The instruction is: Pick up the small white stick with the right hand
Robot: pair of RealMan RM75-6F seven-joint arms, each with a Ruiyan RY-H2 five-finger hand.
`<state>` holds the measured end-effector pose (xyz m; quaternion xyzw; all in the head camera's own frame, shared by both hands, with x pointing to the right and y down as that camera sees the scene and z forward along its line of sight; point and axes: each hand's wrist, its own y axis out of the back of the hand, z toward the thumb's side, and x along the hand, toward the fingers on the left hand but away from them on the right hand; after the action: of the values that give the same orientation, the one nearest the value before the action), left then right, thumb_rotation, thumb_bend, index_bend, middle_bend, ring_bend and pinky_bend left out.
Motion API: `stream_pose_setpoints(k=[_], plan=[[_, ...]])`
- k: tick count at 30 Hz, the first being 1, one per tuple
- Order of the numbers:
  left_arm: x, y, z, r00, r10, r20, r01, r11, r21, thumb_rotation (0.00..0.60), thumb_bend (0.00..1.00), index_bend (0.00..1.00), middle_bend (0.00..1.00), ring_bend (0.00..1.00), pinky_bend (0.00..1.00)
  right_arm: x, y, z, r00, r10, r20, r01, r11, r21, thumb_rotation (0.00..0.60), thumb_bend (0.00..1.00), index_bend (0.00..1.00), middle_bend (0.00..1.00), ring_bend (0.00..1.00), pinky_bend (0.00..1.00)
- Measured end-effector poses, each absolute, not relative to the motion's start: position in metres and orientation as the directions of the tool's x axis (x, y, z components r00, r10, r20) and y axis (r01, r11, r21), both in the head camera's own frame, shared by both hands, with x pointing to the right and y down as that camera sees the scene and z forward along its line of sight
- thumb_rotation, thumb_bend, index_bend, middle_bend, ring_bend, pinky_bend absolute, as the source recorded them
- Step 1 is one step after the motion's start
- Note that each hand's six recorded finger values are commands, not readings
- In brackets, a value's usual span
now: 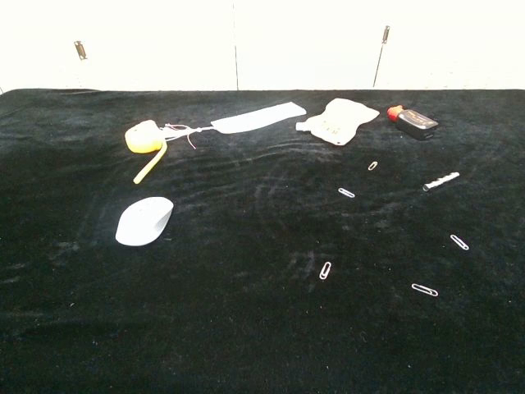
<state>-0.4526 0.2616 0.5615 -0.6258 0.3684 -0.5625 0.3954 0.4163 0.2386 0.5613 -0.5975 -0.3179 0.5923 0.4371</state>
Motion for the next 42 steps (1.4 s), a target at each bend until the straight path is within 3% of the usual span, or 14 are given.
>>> stream_pose_setpoints(k=[15, 23, 33, 42], plan=[[-0.455, 0.26, 0.564, 0.087, -0.901, 0.425, -0.023, -0.429, -0.903, 0.6, 0.37, 0.0, 0.0, 0.0, 0.0, 0.418, 0.221, 0.566, 0.103, 0.899, -0.426, -0.14, -0.411, -0.901, 0.6, 0.41, 0.0, 0.0, 0.0, 0.0], [-0.455, 0.256, 0.568, 0.08, -0.897, 0.434, -0.022, -0.437, -0.899, 0.6, 0.37, 0.0, 0.0, 0.0, 0.0, 0.41, 0.173, 0.581, 0.135, 0.874, -0.467, -0.191, -0.439, -0.878, 0.6, 0.41, 0.15, 0.0, 0.0, 0.0], [-0.457, 0.256, 0.565, 0.078, -0.9, 0.43, -0.036, -0.433, -0.901, 0.6, 0.37, 0.0, 0.0, 0.0, 0.0, 0.391, 0.101, 0.633, 0.148, 0.827, -0.542, -0.154, -0.522, -0.839, 0.6, 0.41, 0.33, 0.0, 0.0, 0.0], [-0.461, 0.255, 0.563, 0.074, -0.9, 0.429, -0.05, -0.433, -0.9, 0.6, 0.37, 0.0, 0.0, 0.0, 0.0, 0.38, 0.086, 0.683, 0.154, 0.807, -0.57, -0.146, -0.552, -0.821, 0.6, 0.41, 0.4, 0.0, 0.0, 0.0]])
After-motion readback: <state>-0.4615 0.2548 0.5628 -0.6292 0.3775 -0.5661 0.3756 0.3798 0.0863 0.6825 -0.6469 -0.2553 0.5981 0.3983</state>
